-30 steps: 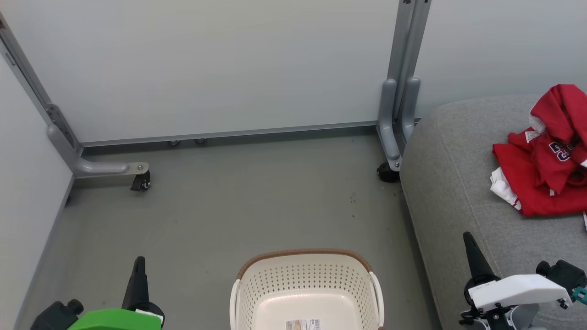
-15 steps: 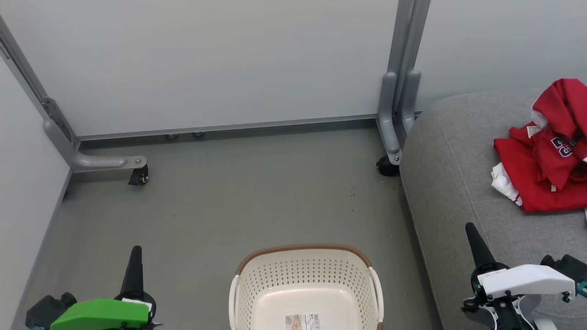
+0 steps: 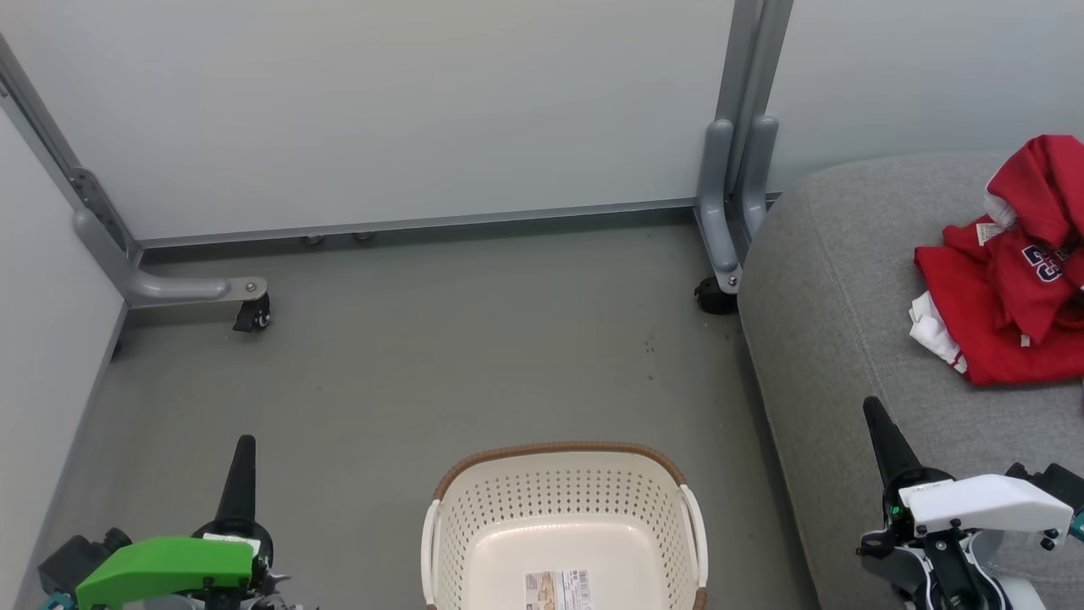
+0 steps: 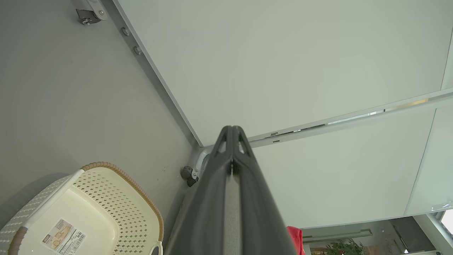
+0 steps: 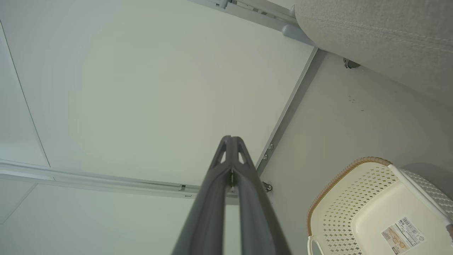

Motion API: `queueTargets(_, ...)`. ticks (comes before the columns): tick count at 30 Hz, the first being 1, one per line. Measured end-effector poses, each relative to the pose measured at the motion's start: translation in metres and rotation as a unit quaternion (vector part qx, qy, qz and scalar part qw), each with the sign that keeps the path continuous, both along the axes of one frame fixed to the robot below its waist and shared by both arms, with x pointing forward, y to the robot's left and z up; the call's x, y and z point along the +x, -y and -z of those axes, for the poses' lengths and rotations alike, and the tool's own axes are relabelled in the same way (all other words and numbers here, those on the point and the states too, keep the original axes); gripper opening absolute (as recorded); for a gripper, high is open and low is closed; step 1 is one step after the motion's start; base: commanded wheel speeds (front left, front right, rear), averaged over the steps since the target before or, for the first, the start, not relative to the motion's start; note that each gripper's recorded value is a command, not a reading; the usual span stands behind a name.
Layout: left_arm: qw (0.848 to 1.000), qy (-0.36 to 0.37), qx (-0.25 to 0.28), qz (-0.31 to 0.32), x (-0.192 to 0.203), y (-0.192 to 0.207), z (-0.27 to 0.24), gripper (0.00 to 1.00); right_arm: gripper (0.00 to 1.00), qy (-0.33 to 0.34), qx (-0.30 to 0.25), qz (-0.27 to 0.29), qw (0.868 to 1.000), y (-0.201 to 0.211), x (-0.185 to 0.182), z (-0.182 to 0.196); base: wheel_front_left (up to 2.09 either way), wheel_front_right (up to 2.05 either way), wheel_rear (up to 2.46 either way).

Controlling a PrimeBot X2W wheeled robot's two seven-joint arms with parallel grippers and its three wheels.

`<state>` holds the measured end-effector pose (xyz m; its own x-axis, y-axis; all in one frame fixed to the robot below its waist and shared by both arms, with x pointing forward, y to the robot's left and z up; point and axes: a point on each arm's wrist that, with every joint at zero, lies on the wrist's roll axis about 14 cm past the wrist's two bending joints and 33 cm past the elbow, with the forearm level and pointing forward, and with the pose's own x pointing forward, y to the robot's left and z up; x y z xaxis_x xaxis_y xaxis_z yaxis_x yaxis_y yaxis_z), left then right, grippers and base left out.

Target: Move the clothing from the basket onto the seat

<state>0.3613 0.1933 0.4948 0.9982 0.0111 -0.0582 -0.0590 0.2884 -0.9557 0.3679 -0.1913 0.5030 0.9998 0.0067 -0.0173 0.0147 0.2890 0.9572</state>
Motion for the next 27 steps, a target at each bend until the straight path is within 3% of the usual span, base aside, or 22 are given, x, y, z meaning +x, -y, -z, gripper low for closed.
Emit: queueTargets(27,0.994,0.015,-0.105,0.001,0.018,-0.004,-0.006,0.0,0.0,0.004,0.104,0.003,0.995,0.006,0.015,-0.003,0.0,0.0,0.0)
